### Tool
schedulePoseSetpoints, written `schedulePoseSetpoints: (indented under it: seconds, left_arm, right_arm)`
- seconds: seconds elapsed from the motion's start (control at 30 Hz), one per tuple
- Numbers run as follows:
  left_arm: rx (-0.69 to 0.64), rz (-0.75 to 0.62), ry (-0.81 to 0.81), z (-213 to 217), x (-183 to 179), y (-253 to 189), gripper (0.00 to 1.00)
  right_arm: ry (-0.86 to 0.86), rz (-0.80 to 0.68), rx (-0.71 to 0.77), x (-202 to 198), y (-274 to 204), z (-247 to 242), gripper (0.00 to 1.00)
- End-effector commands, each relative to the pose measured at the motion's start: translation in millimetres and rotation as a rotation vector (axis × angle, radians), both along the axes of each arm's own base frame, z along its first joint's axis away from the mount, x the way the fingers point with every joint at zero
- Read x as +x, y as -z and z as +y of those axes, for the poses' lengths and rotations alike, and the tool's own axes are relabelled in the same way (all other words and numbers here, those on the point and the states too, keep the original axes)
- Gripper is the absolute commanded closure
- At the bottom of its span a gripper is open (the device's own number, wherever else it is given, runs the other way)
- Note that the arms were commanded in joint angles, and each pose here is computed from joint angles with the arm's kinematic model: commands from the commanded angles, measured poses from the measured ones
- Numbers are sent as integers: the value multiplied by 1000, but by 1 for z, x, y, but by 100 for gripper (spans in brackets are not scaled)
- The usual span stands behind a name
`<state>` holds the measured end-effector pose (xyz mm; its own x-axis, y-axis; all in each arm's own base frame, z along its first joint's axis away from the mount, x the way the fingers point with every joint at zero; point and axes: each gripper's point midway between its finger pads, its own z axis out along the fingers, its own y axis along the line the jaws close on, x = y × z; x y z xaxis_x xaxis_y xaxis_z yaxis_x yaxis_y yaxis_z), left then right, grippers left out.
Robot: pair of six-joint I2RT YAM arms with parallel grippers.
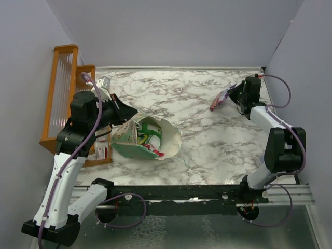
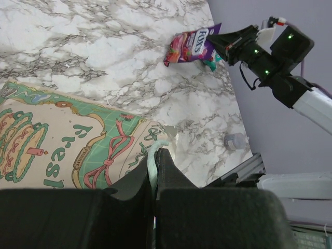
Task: Take the snacks out of the paper bag
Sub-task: Place the snack at the center of the board.
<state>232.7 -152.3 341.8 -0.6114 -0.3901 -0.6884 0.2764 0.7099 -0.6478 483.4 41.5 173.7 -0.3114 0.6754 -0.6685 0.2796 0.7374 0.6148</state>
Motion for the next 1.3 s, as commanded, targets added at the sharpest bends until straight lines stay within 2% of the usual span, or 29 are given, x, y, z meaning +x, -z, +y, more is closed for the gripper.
schedulePoseSetpoints:
  seconds: [0.0, 0.27, 0.6, 0.63, 0.67, 0.7, 0.73, 0.77, 0.9, 1.03, 1.13, 1.27]
  left_arm:
    - [-20, -30, 14, -2, -5, -6, 100]
    - [-20, -27, 20, -3, -5, -3, 100]
    - [-14, -23, 28, -3, -7, -2, 100]
    - [-10, -22, 28, -3, -7, -1, 100]
    - [-6, -22, 27, -2, -7, 0, 100]
    - [-3, -22, 23, -1, -7, 1, 100]
    - [1, -22, 21, -1, -7, 2, 100]
    - [6, -22, 20, 0, -7, 3, 100]
    - [33, -27, 26, 2, -10, 11, 100]
    - [60, -80, 78, 1, -20, 15, 100]
    - [24, -136, 162, -8, -36, 12, 100]
    - [-35, -177, 256, -19, -54, 10, 100]
  right_arm:
    - [33, 86, 62, -20, 57, -33, 99]
    - [170, 185, 9, -67, 106, -88, 99]
    - [265, 235, -54, -84, 118, -125, 97]
    - [250, 239, -59, -85, 117, -123, 91]
    - [235, 236, -56, -86, 115, -121, 80]
    - [214, 227, -52, -87, 112, -117, 65]
    - [197, 208, -53, -87, 107, -114, 54]
    - [188, 196, -54, -89, 103, -112, 49]
    - [199, 157, -68, -103, 83, -111, 41]
    - [132, 62, -86, -112, 51, -98, 38]
    - [-35, -54, -49, -114, 23, -65, 38]
    - [-334, -183, -45, -119, -9, 7, 37]
